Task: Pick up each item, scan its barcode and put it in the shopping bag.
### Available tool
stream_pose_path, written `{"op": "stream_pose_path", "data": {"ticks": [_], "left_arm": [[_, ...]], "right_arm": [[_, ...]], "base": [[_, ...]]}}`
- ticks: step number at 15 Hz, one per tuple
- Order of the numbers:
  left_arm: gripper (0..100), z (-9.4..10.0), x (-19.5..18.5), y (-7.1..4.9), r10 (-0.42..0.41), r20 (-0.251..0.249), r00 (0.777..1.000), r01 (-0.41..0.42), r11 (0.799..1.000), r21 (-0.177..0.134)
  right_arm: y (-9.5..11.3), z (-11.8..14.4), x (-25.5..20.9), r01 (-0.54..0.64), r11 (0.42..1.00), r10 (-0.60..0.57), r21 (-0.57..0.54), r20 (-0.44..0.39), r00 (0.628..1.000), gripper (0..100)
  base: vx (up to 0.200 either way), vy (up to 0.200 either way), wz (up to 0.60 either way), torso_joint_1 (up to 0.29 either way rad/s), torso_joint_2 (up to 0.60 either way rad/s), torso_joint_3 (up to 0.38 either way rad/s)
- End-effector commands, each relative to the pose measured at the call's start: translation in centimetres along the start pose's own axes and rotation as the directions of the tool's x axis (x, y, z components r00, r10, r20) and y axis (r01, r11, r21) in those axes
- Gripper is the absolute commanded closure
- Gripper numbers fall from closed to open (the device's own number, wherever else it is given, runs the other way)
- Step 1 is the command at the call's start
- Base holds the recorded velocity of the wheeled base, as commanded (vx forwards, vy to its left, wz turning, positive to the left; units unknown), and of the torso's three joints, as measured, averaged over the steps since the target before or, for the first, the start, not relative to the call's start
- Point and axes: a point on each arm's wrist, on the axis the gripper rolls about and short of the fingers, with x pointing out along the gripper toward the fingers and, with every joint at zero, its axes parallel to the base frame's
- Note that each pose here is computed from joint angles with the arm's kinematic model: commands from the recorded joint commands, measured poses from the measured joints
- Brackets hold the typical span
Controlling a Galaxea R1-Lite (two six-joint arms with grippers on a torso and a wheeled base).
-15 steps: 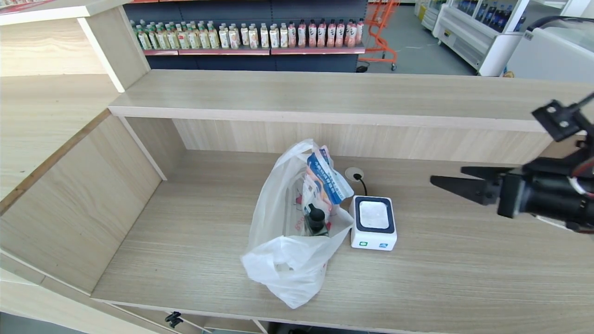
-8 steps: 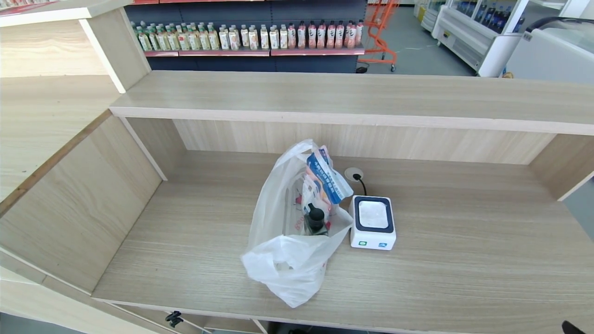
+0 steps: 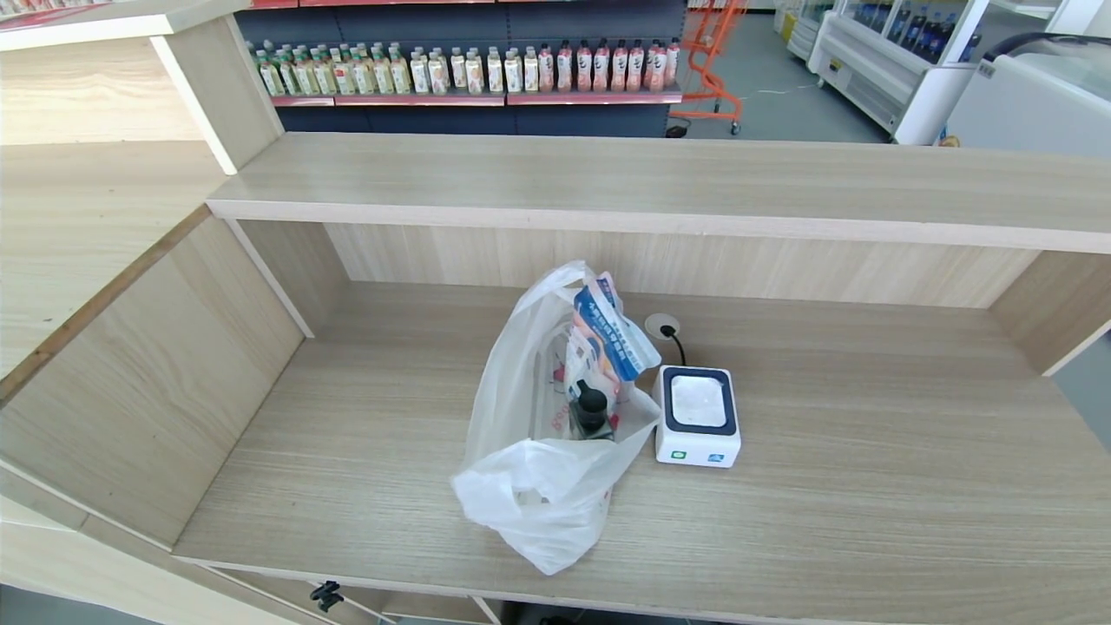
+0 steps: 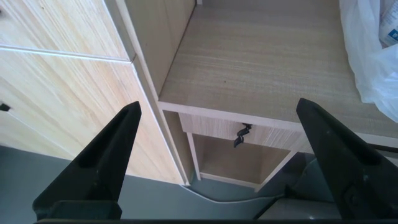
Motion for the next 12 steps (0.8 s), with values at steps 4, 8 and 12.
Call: {"op": "stream_pose_path", "data": {"ticks": [4,8,12], "left_arm": [[0,0.00,0.00,0.00,0.001,0.000,1.000,-0.001,1.000,0.000],[0,0.00,0.01,0.00,0.001,-0.001,1.000,-0.001,1.000,0.002],[0,0.00,0.00,0.00,0.001,0.000,1.000,-0.001,1.000,0.009]], "right_arm": [[0.00,-0.05,-0.09,0.001,1.000,-0.002,0.014,0.011,1.000,100],[0.00,-0.05,-0.09,0.001,1.000,-0.002,0.020,0.011,1.000,100],[-0.01,-0.05,-0.09,0.003,1.000,-0.003,0.020,0.011,1.000,100]], "base": [[0.000,0.000,0.00,0.000,0.00,0.000],[0.000,0.000,0.00,0.000,0.00,0.000],[0.000,-0.100,0.00,0.005,0.00,0.002]]}}
